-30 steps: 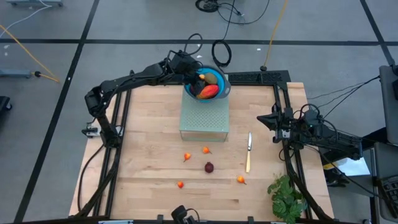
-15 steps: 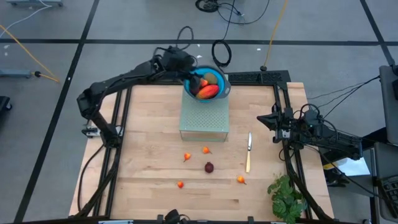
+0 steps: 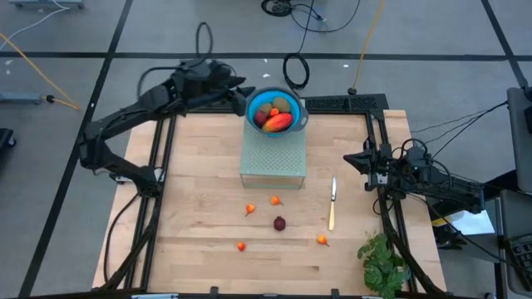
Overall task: Pick & Place Fruit
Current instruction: Put the pomegranate into the blue strainer bowl on the shelf
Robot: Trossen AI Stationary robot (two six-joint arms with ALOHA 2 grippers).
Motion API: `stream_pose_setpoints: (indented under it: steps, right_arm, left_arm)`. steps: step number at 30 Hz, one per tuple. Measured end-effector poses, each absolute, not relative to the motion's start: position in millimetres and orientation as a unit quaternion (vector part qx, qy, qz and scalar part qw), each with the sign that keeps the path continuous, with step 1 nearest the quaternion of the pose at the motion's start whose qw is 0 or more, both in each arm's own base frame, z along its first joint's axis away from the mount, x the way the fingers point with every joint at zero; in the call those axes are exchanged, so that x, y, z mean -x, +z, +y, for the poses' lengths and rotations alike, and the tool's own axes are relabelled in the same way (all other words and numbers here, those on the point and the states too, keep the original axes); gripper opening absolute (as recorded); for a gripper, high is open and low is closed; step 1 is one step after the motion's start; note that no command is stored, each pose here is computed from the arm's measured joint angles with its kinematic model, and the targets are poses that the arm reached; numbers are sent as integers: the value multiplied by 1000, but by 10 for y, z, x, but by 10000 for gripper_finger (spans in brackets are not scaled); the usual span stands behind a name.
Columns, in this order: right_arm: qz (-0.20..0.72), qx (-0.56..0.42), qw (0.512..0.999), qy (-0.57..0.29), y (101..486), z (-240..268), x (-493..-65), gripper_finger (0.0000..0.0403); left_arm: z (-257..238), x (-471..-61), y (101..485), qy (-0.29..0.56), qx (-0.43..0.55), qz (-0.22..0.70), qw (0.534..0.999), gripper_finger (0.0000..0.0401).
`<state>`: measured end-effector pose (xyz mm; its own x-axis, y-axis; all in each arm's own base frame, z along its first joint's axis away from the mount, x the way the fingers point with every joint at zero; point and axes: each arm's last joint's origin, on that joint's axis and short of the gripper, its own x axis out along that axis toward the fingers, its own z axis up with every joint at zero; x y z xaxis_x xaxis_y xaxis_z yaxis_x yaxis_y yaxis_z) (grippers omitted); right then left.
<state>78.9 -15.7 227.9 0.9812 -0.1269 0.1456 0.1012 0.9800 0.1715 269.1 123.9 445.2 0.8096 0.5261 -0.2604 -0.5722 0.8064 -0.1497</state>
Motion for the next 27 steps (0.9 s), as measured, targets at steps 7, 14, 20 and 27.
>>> stream_pose_setpoints:
  steps: [7, 14, 20, 27]
  right_arm:
    - [-78, -82, 992, -57, 2280, -157, -789, 0]
    - [-78, -82, 992, -57, 2280, -157, -789, 0]
    - [-78, -82, 992, -57, 2280, -157, -789, 0]
    - [-78, -87, 992, -56, 2279, -157, -789, 0]
  left_arm:
    - [994, -2501, 4660, 276, 103, 65, 954, 172]
    - [849, -2398, 4743, 257, 132, 45, 956, 113]
    - [763, -2328, 4745, 244, 153, 57, 956, 51]
    - [675, -2150, 4756, 200, 183, 85, 959, 10]
